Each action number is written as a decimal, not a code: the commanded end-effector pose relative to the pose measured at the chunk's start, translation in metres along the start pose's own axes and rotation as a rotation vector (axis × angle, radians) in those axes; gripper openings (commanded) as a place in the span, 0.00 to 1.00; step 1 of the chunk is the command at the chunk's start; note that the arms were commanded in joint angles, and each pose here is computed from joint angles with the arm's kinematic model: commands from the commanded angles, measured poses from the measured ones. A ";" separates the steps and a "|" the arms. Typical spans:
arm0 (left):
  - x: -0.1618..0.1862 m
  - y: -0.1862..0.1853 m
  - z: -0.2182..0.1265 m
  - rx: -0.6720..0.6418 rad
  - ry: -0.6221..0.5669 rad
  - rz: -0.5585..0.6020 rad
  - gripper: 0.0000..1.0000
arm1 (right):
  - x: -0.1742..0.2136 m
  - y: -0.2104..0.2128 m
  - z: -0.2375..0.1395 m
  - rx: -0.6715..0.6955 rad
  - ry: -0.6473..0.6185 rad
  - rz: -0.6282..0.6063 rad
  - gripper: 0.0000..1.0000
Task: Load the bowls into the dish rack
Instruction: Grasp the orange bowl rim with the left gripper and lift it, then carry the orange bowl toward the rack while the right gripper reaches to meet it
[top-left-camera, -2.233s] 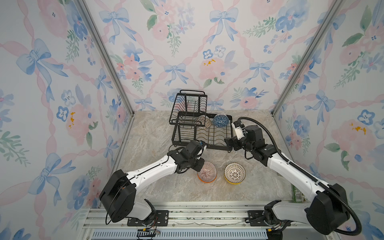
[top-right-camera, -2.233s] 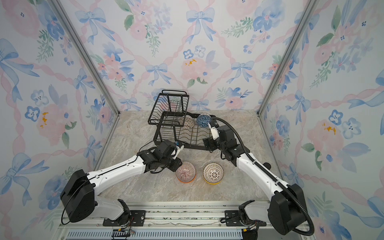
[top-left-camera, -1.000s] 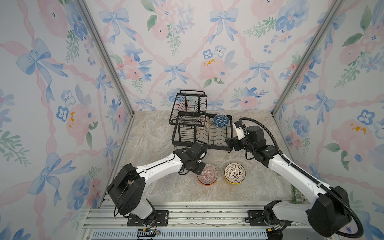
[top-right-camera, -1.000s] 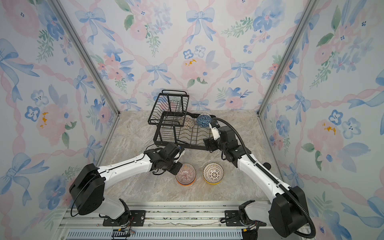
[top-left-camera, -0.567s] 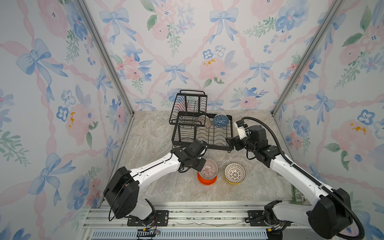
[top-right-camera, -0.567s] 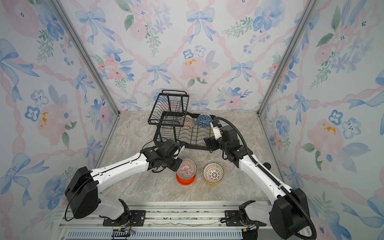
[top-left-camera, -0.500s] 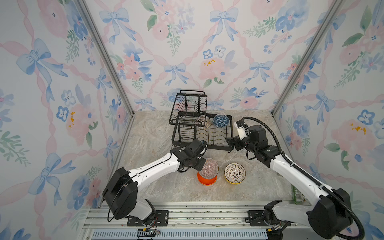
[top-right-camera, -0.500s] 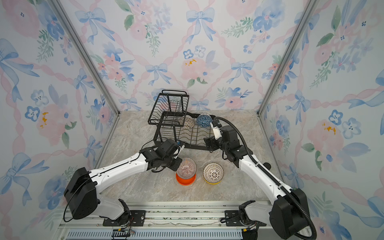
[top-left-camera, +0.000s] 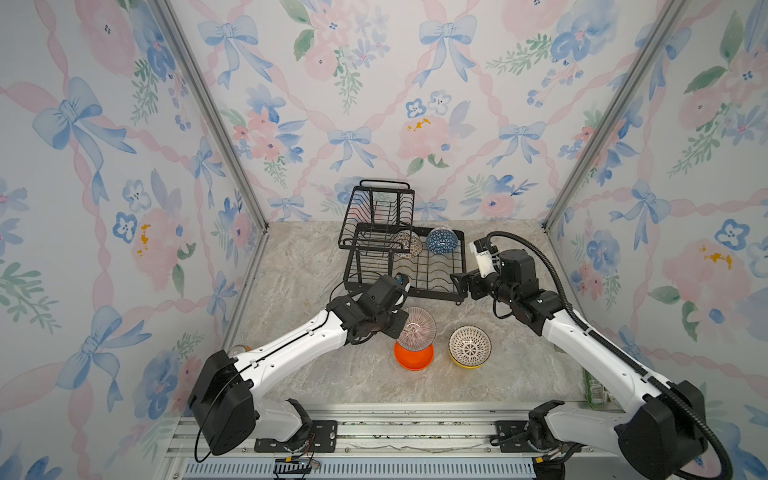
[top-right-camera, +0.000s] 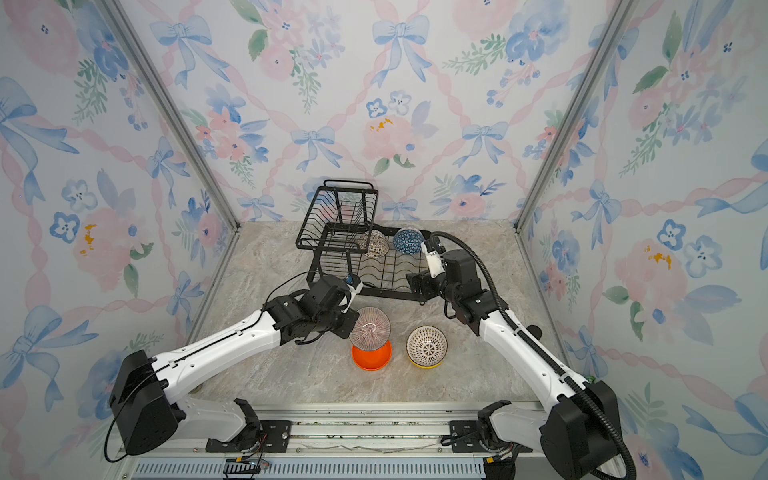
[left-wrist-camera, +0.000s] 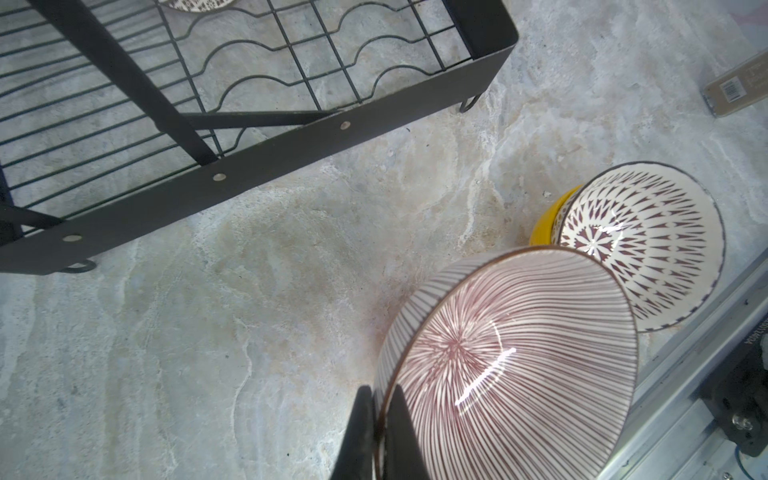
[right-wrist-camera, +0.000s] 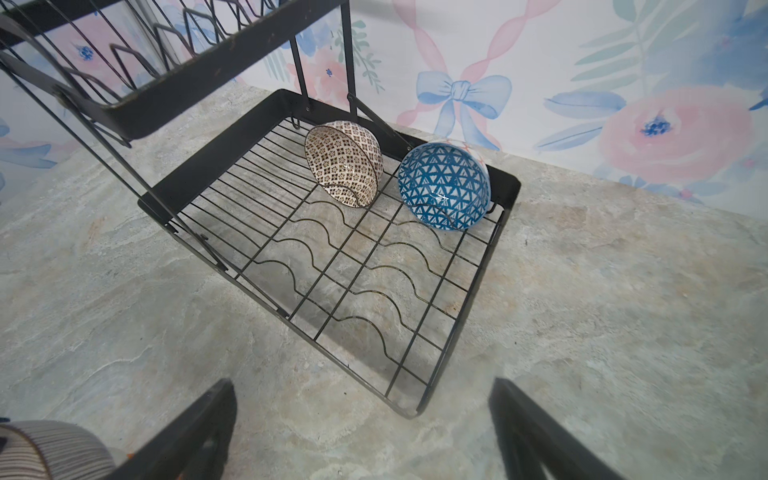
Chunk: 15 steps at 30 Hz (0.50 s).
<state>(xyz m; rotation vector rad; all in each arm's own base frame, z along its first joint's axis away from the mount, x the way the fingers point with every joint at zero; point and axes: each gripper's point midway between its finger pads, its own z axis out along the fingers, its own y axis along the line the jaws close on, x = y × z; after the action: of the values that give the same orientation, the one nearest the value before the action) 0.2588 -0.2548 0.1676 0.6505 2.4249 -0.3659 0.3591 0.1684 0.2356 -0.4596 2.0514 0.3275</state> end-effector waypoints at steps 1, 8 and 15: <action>-0.032 -0.002 -0.024 0.006 -0.145 -0.013 0.00 | -0.019 0.008 -0.014 -0.034 -0.035 0.021 0.97; -0.057 0.001 -0.043 0.014 -0.276 -0.027 0.00 | -0.022 0.016 -0.024 -0.061 -0.012 0.036 0.97; -0.076 0.015 -0.052 -0.020 -0.417 -0.077 0.00 | -0.030 0.038 -0.047 -0.143 -0.010 0.071 0.97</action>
<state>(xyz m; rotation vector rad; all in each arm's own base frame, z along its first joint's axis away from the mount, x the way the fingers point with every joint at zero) 0.2804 -0.2481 0.2260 0.5045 2.1771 -0.4309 0.3352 0.1806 0.2633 -0.4689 2.0616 0.4457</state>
